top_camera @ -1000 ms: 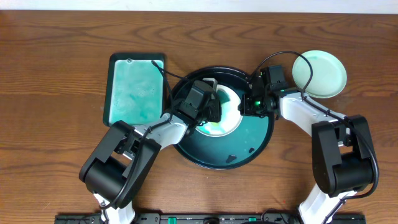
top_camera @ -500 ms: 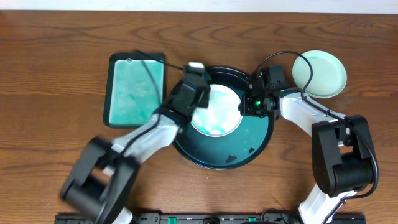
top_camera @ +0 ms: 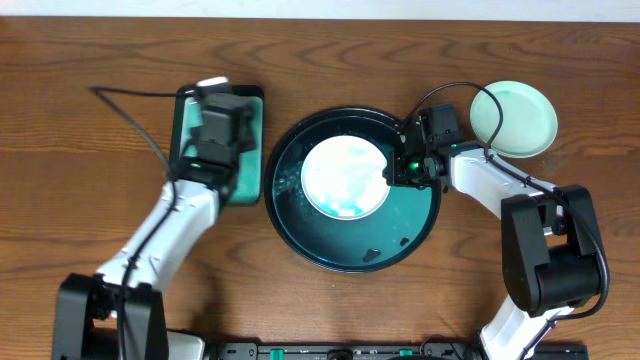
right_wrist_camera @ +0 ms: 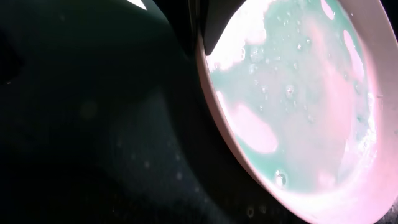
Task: Clean dirty plates on tray and stack at the side
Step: 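Return the sponge to the basin with the left gripper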
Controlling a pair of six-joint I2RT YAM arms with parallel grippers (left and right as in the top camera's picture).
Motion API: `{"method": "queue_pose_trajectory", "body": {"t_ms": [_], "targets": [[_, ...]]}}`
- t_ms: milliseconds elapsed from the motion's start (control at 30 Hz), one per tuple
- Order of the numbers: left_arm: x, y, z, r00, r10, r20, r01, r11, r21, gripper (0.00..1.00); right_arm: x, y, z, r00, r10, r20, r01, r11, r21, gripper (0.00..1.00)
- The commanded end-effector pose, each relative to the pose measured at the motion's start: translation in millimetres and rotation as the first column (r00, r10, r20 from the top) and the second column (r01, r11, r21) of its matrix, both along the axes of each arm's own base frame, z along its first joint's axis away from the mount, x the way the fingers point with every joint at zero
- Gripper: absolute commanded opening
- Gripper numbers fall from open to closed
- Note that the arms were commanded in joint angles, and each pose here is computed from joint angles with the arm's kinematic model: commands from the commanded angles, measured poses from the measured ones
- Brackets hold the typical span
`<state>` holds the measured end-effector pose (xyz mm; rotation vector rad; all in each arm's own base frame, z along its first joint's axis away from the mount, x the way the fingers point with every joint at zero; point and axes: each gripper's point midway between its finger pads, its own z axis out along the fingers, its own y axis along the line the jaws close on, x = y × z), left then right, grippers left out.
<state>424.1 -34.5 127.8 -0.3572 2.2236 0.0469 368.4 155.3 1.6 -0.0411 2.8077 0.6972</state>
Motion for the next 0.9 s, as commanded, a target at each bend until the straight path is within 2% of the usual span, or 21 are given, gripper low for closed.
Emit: {"method": "queue_pose_trajectory", "body": {"t_ms": [0, 100, 200, 367, 400, 433, 533, 700, 867], "targets": [[0, 28, -27, 0.995, 0.073, -0.072, -0.079, 0.994, -0.081, 0.08, -10, 1, -18, 0.999, 0.009, -0.047, -0.011, 0.999, -0.032, 0.01], [-1, 34, -53, 0.988, 0.056, -0.141, -0.076, 0.988, -0.136, 0.08, -9, 2, -18, 0.999, 0.009, -0.039, -0.01, 0.999, -0.03, 0.01], [-3, 42, -79, 0.977, 0.072, -0.201, -0.101, 0.986, -0.135, 0.08, -9, 2, -18, 0.999, 0.009, -0.039, -0.01, 1.0, -0.029, 0.01], [-1, 42, -92, 0.974, 0.07, -0.213, -0.1, 0.985, -0.137, 0.11, -8, 3, -17, 0.999, 0.011, -0.035, -0.012, 1.0, -0.029, 0.01], [1, 41, -90, 0.977, 0.067, -0.202, -0.097, 0.985, -0.141, 0.17, -8, 3, -17, 0.999, 0.011, -0.034, -0.012, 1.0, -0.028, 0.01], [4, 41, -87, 0.98, 0.065, -0.189, -0.093, 0.985, -0.146, 0.35, -7, 3, -16, 0.999, 0.011, -0.03, -0.012, 1.0, -0.027, 0.01], [9, 38, -79, 0.985, 0.056, -0.162, -0.082, 0.984, -0.158, 0.62, -3, 4, -10, 1.0, 0.015, -0.012, -0.015, 1.0, -0.025, 0.01], [12, 34, -38, 0.997, 0.036, -0.072, -0.049, 0.981, -0.186, 0.64, 6, 6, 20, 0.994, 0.068, 0.08, -0.065, 0.997, -0.041, 0.01], [8, 34, -4, 0.999, 0.036, -0.004, -0.036, 0.981, -0.191, 0.78, 19, -11, 60, 0.975, 0.049, 0.217, -0.008, 0.982, -0.188, 0.01]]}}
